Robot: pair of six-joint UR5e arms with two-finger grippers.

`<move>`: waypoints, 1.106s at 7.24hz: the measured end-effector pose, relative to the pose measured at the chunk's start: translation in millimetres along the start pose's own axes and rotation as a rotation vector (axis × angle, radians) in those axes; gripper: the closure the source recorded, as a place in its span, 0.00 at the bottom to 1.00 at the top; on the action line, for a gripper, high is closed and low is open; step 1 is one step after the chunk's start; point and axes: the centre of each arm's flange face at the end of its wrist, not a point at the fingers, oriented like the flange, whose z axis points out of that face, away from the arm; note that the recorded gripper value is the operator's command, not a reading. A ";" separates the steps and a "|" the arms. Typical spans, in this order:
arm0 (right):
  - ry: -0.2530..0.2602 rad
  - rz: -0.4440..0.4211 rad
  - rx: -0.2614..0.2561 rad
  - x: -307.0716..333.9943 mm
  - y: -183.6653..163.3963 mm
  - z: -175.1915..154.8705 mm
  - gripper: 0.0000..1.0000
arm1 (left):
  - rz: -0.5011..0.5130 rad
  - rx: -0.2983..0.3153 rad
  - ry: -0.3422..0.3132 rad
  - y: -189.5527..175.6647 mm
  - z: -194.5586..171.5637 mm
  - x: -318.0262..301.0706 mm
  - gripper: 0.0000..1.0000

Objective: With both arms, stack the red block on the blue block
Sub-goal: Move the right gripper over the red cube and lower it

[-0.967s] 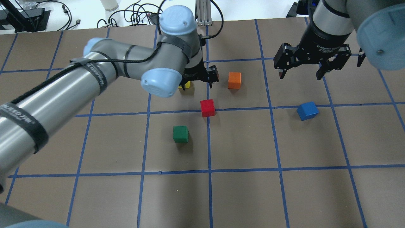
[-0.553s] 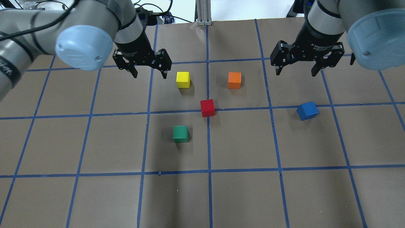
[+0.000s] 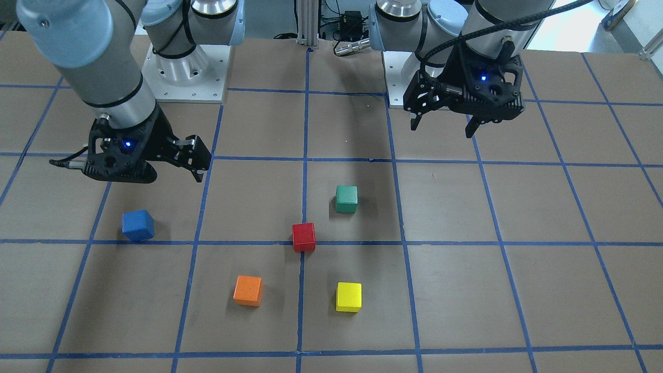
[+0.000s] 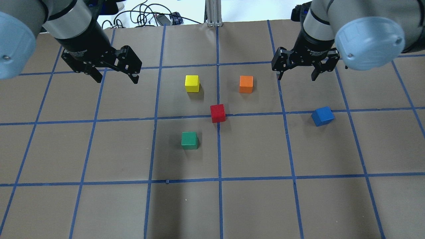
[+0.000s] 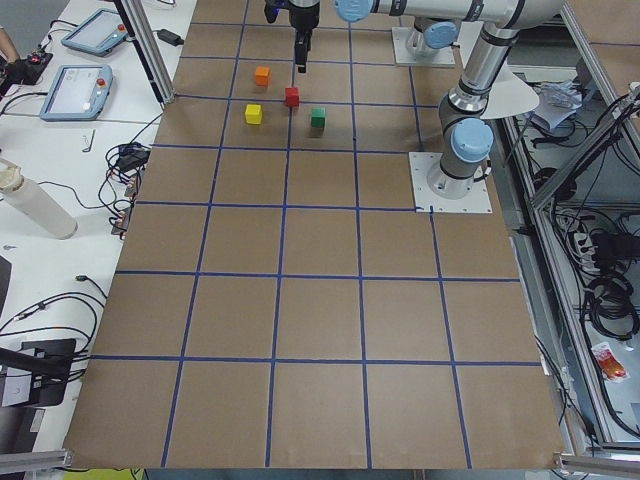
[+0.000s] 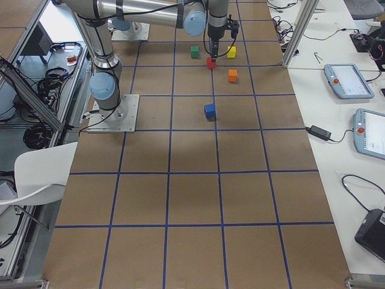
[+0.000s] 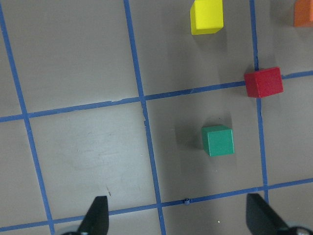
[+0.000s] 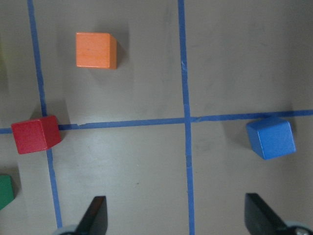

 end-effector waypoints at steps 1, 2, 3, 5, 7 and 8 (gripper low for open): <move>-0.002 -0.020 0.013 -17.8 -11.6 12.5 0.00 | -0.017 0.005 -0.003 -1.2 -3.2 -5.8 0.00; -0.004 -0.033 0.017 -40.0 -21.7 26.9 0.00 | -0.026 0.016 -0.023 -6.6 -8.3 -11.9 0.00; -0.005 -0.050 0.019 -65.7 -27.3 42.3 0.00 | -0.037 0.033 -0.051 -13.4 -17.2 -20.2 0.00; -0.007 -0.093 0.019 -108.5 -27.7 71.0 0.00 | -0.052 0.045 -0.065 -24.1 -23.1 -29.7 0.00; -0.011 -0.106 0.024 -133.8 -31.3 101.5 0.00 | -0.055 0.050 -0.070 -28.7 -22.8 -31.3 0.00; -0.011 -0.112 0.021 -148.0 -28.1 112.9 0.00 | -0.054 0.049 -0.072 -29.3 -22.0 -30.7 0.00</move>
